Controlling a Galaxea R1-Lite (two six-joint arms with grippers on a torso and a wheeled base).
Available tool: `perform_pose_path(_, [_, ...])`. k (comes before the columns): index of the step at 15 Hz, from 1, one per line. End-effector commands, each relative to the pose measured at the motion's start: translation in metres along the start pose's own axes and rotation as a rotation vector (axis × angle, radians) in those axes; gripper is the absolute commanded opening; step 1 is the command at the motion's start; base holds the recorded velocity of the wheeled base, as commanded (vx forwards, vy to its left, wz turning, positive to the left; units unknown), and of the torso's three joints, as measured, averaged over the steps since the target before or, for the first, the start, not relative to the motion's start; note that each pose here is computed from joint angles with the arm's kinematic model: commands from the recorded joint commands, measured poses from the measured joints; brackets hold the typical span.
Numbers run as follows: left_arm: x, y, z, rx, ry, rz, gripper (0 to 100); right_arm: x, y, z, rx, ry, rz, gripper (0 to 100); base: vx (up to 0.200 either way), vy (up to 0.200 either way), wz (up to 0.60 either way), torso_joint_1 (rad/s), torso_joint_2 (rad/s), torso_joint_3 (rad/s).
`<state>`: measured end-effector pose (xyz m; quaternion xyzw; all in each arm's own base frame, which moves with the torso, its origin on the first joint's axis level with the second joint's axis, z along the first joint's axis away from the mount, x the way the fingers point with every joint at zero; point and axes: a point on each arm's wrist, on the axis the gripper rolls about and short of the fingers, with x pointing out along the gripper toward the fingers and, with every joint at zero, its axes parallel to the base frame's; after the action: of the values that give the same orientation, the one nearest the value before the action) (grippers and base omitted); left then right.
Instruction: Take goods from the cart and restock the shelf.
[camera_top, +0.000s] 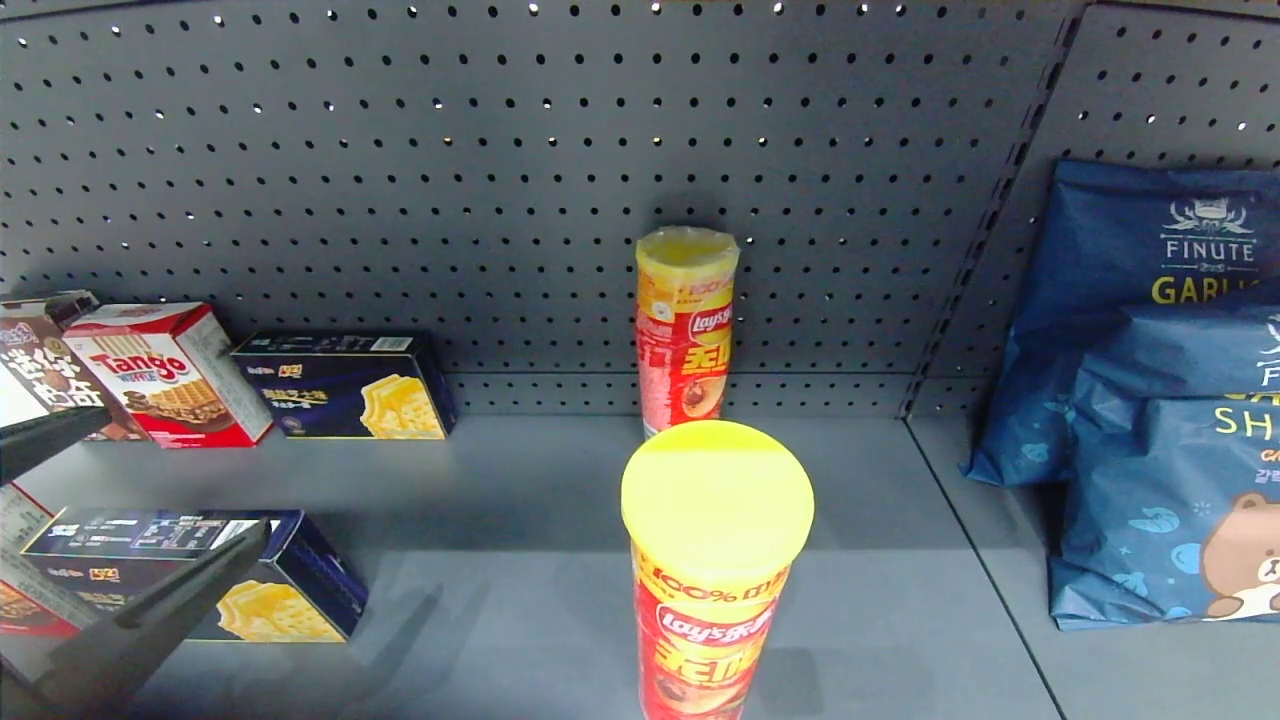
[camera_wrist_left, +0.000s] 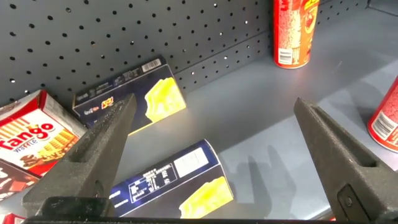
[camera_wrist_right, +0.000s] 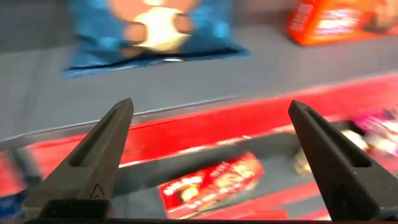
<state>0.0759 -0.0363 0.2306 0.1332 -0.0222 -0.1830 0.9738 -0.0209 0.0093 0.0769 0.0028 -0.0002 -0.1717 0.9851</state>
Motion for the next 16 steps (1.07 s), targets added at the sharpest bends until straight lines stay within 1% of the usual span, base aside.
perform_pose_path(1, [0.000,0.000,0.000,0.000,0.000,-0.001,100,0.000,0.001,-0.001,-0.004,-0.002,-0.054,100,0.000,0.000,0.00,0.000,0.00,0.000])
perform_pose_path(3, [0.000,0.001,0.002,-0.001,-0.009,0.004,100,0.000,0.001,-0.001,-0.003,-0.002,-0.052,100,0.000,0.000,0.00,0.000,0.00,0.000])
perform_pose_path(4, [0.000,0.000,0.001,-0.002,-0.004,0.006,100,0.000,0.001,-0.001,-0.003,-0.005,-0.055,100,0.000,0.000,0.00,0.000,0.00,0.000])
perform_pose_path(5, [0.000,0.000,0.000,-0.007,-0.001,0.005,100,0.000,0.000,-0.001,-0.003,-0.004,-0.003,100,0.000,0.000,0.00,0.000,0.00,0.000])
perform_pose_path(6, [0.000,0.000,0.001,-0.022,-0.003,0.005,100,0.007,-0.002,0.001,-0.006,0.092,0.121,100,0.000,0.000,0.00,0.000,0.00,0.000])
perform_pose_path(7, [0.000,0.000,0.000,-0.029,0.002,0.004,100,0.008,-0.004,0.001,-0.013,0.100,0.234,100,0.000,0.000,0.00,0.000,0.00,0.000])
perform_pose_path(8, [0.000,0.000,-0.002,-0.029,0.006,0.003,100,0.008,-0.004,0.001,-0.012,0.094,0.245,100,0.000,0.000,0.00,0.000,0.00,0.000])
perform_pose_path(9, [-0.002,-0.002,-0.008,-0.028,0.016,-0.001,100,0.008,-0.004,0.001,-0.012,0.095,0.240,100,0.000,0.000,0.00,0.000,0.00,0.000])
perform_pose_path(10, [-0.003,-0.002,-0.008,-0.028,0.013,-0.001,100,0.007,-0.005,0.000,-0.015,0.092,0.329,100,0.000,0.000,0.00,0.000,0.00,0.000])
perform_pose_path(11, [-0.004,-0.002,-0.008,-0.028,0.010,0.000,100,0.006,-0.007,0.000,-0.014,0.063,0.395,100,0.000,0.000,0.00,0.000,0.00,0.000])
perform_pose_path(12, [-0.008,-0.002,-0.010,-0.030,0.005,0.000,100,0.001,-0.008,-0.001,0.000,-0.006,0.387,100,0.000,0.000,0.00,0.000,0.00,0.000])
perform_pose_path(13, [-0.010,-0.003,-0.014,-0.036,0.010,-0.001,100,0.001,-0.009,-0.001,-0.001,-0.007,0.390,100,0.000,0.000,0.00,0.000,0.00,0.000])
perform_pose_path(14, [-0.012,-0.004,-0.019,-0.035,0.020,-0.004,100,0.001,-0.008,-0.001,-0.002,-0.004,0.390,100,0.000,0.000,0.00,0.000,0.00,0.000])
perform_pose_path(16, [-0.015,-0.004,-0.018,-0.034,0.009,-0.006,100,0.001,-0.008,-0.001,-0.002,-0.004,0.390,100,0.000,0.000,0.00,0.000,0.00,0.000])
